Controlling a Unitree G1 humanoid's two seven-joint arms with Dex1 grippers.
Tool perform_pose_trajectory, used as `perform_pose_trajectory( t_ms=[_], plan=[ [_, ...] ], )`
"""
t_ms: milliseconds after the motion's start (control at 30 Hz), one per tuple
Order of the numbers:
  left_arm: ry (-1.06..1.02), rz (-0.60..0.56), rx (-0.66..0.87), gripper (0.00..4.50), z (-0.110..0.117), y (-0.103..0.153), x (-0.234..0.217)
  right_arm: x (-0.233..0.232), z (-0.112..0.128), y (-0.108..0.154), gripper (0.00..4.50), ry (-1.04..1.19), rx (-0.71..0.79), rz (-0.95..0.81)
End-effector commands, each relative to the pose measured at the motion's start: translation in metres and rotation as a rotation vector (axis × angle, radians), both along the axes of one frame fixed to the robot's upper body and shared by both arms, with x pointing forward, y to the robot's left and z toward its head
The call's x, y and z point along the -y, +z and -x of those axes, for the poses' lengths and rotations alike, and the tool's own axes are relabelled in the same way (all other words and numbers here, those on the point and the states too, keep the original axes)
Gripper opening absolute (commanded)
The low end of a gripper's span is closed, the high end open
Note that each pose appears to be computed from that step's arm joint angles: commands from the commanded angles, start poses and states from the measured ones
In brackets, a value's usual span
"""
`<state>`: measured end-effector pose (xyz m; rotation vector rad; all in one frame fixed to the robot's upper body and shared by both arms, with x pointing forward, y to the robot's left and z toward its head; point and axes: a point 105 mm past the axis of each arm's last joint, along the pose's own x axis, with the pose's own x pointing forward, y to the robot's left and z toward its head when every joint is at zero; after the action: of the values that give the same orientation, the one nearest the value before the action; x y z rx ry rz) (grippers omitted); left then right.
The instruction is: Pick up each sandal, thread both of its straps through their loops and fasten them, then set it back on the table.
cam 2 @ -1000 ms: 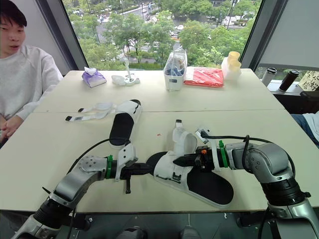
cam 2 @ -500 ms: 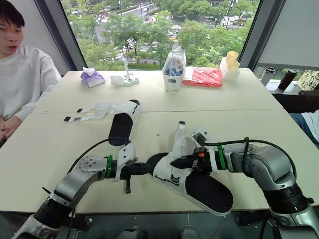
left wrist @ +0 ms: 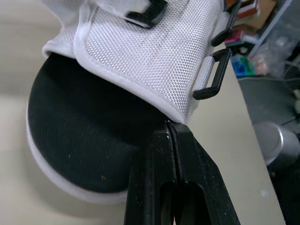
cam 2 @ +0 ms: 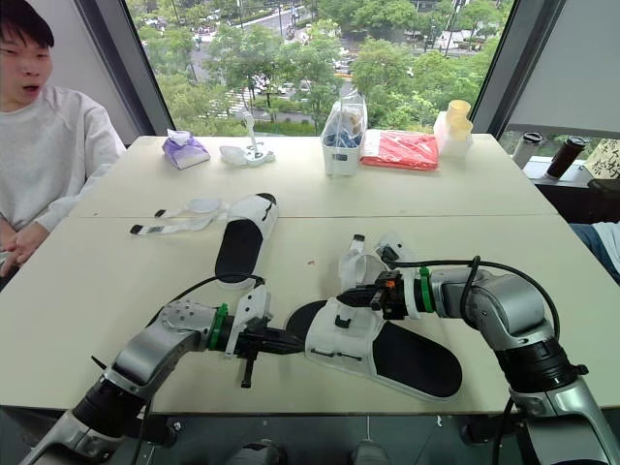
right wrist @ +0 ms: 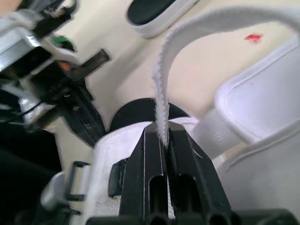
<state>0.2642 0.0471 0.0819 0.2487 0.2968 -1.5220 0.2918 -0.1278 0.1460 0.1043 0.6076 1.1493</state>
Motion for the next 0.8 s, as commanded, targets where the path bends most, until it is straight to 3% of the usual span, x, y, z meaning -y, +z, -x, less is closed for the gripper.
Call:
perform_pose_trajectory(
  t_ms=[33, 800],
  plan=[
    [-0.074, -0.042, -0.077, 0.0, 0.015, -0.025, 0.016, 0.008, 0.012, 0.022, 0.04, 0.049, -0.002, -0.043],
    [-0.052, -0.025, -0.072, 0.0, 0.011, -0.029, 0.021, 0.019, 0.028, 0.026, 0.04, 0.092, -0.125, -0.081]
  ],
)
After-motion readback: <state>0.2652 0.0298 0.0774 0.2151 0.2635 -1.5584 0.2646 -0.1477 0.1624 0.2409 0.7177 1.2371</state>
